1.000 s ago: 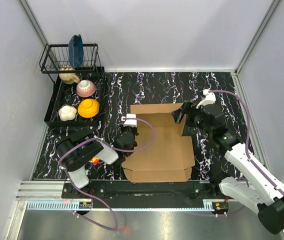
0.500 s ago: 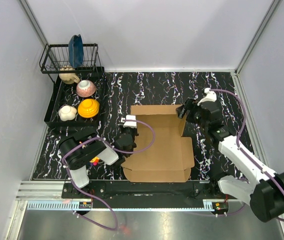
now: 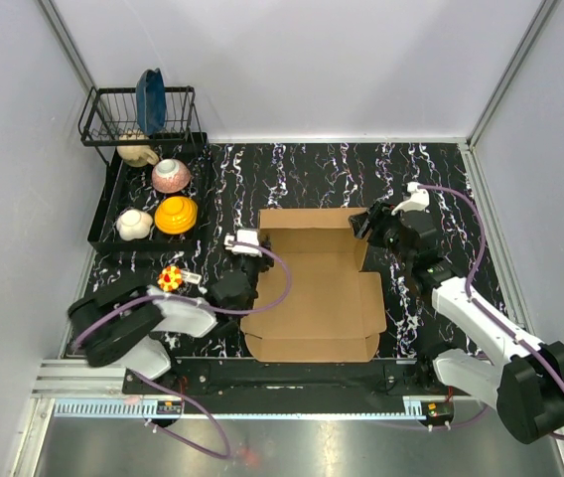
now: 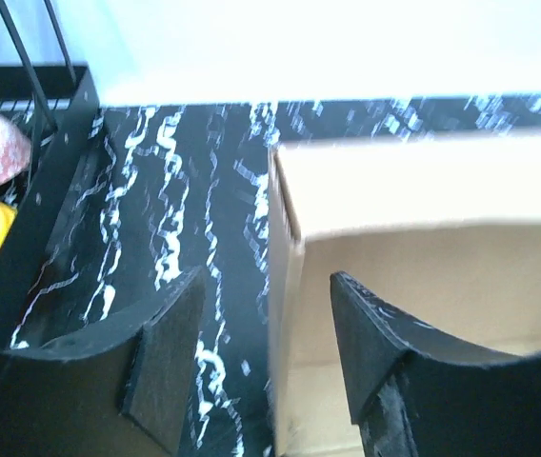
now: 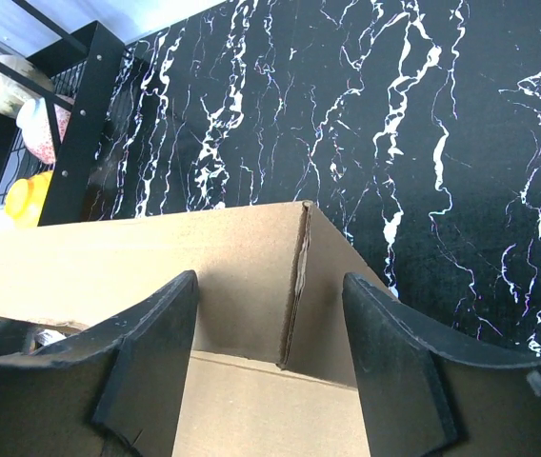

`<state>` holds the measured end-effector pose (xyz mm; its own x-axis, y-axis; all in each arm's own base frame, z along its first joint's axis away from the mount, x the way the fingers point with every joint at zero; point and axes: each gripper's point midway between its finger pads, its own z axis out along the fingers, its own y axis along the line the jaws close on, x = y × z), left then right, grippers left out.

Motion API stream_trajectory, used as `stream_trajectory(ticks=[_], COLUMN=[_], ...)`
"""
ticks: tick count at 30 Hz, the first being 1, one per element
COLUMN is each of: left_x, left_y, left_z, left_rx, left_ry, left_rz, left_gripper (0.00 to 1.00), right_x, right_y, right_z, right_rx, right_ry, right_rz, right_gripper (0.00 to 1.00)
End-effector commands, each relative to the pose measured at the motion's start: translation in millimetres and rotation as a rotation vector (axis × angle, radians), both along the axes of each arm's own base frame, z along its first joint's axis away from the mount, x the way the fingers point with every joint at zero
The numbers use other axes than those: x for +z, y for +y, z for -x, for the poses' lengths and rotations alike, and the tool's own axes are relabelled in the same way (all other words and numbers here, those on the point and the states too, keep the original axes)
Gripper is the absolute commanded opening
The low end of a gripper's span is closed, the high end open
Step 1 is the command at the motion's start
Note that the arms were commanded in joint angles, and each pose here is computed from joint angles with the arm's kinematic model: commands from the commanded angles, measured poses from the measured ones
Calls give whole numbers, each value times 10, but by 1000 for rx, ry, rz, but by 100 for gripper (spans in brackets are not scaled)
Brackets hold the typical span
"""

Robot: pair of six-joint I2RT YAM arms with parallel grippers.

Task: Fold the paper box

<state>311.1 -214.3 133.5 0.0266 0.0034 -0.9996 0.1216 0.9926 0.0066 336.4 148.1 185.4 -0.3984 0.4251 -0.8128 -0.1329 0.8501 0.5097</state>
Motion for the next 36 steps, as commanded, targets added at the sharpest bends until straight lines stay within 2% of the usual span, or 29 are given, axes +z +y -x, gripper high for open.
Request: stream_trajectory(ticks=[1,2,4,6,9,10,12,13,19,25,28,30,31,33,36], left_x=[645,576,794,856,1072,1241,1180,1270,933,532,409,359,355,354,393], left_y=[-39,-41,-52,-49,-2,2,2,-71,-394,-409,-322,-278,-274,-262,-195], left_z=[125,149,213,254,308,297,169,90,-191,-191,-171,-173,-175,-180,-162], left_rx=[-35,-41,-77,-103,-129,-139,-175,-194,-249,-228,-198,-186,-188,-186,-169], left_ry=[-58,-11,-9,-5,-19,-26,56,84,290,402,427,435,435,436,423], left_rz=[188,141,219,212,289,376,385,442,375,392,393,405,407,409,421], left_gripper=[61,61,62,62,63,64,66,66,59,59,58,53,48,45,51], right_x=[-181,-177,-206,-227,-237,-237,-232,-234,-228,-235,-230,-232,-227,-233,-243], right_y=[-93,-96,-102,-117,-113,-115,-121,-122,-115,-93,-97,-91,-95,-99,-106], right_z=[53,51,55,50,53,58,57,60,58,64,64,71,70,74,70], right_rx=[-24,-25,-27,-34,-31,-32,-33,-33,-30,-20,-19,-16,-16,-18,-21], right_ry=[37,37,42,47,48,48,45,45,47,54,53,53,51,52,55], right_rz=[44,44,53,55,56,57,59,59,54,53,55,54,57,58,60], right_gripper=[68,68,69,69,70,70,70,70,70,70,70,70,70,70,70])
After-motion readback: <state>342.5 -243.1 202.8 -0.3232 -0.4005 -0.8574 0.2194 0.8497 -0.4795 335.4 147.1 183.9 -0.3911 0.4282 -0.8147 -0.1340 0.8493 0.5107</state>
